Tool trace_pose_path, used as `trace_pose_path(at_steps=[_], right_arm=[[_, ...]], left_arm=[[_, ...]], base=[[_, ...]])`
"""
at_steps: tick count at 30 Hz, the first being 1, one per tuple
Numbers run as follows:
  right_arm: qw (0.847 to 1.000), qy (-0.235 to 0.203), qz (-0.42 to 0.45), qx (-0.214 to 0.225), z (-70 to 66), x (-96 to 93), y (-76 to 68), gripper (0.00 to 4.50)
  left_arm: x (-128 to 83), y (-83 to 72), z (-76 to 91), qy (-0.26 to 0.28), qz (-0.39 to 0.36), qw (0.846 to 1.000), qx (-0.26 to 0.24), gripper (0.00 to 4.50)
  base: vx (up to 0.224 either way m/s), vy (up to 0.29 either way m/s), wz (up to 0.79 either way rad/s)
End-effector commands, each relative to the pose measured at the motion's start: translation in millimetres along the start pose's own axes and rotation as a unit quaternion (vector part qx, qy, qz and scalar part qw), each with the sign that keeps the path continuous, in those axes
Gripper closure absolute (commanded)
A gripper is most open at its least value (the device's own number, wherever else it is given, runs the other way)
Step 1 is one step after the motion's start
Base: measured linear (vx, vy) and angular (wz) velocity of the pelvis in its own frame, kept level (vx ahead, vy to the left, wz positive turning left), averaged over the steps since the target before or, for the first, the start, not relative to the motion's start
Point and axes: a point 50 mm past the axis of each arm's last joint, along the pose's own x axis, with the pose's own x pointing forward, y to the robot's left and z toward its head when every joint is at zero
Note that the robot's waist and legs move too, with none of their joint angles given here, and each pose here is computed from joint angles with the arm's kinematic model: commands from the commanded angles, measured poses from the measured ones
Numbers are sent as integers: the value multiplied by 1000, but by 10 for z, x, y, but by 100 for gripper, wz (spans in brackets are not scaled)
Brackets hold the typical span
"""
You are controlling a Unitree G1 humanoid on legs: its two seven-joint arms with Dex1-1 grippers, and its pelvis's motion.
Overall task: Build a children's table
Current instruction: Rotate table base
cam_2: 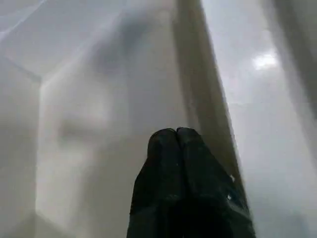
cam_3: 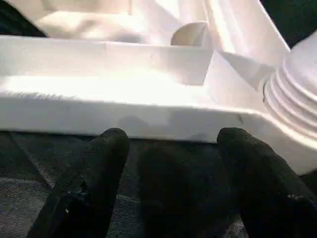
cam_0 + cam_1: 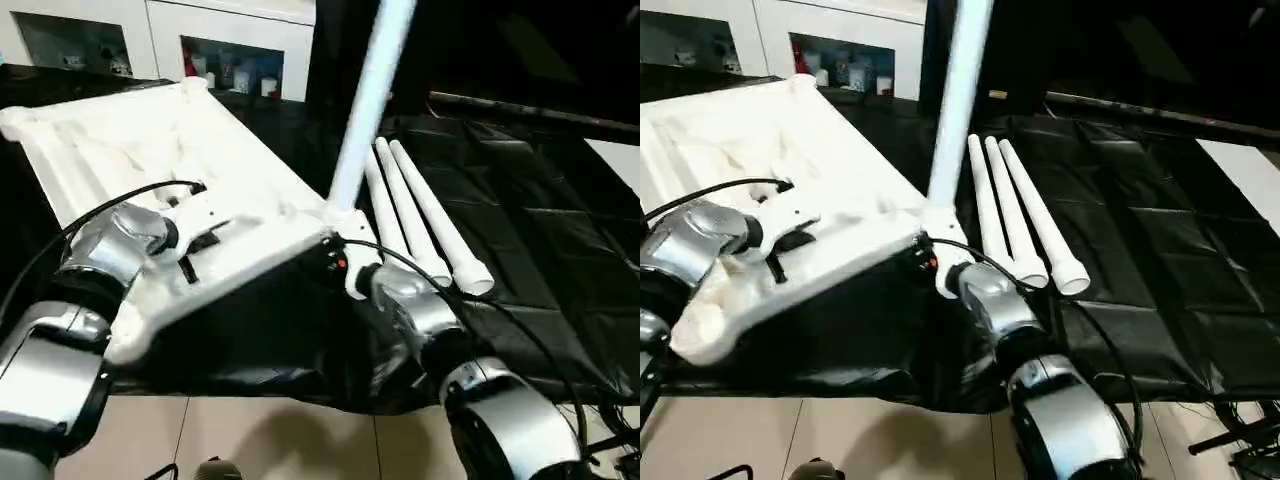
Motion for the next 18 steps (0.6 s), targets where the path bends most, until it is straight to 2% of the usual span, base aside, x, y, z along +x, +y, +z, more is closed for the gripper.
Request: trace_pose_path(at_steps=[1, 4, 6, 10, 13, 16, 17, 18], right_arm=[[1000, -4, -14, -3, 43, -12, -71, 129], [1000, -7, -14, -5, 81, 3, -74, 129], [1000, -11, -15, -9, 125, 23, -77, 129], [1000, -13, -12, -13, 150, 37, -68, 129], [1000, -15, -10, -15, 175, 53, -54, 129], [1000, -17, -9, -17, 192, 66, -40, 129], [1000, -18, -8, -20, 198, 70, -33, 129], [1000, -19, -8, -21, 199, 71, -31, 129]], left_arm=[[107, -184, -63, 16, -65, 998, 1, 442], [79, -249, -16, -1, -106, 994, 4, 442], [57, -334, 105, -41, -150, 988, 12, 442], [49, -361, 169, -58, -162, 985, 16, 442], [72, -315, 192, -63, -130, 989, 23, 442], [97, -207, 218, -60, -60, 996, 34, 442], [106, -133, 223, -53, -15, 998, 41, 442], [107, -117, 223, -51, -5, 998, 43, 442]], base=[[0, 0, 0], [0, 0, 0], [0, 0, 0], [0, 0, 0], [0, 0, 0], [0, 0, 0], [0, 0, 0], [0, 0, 0]])
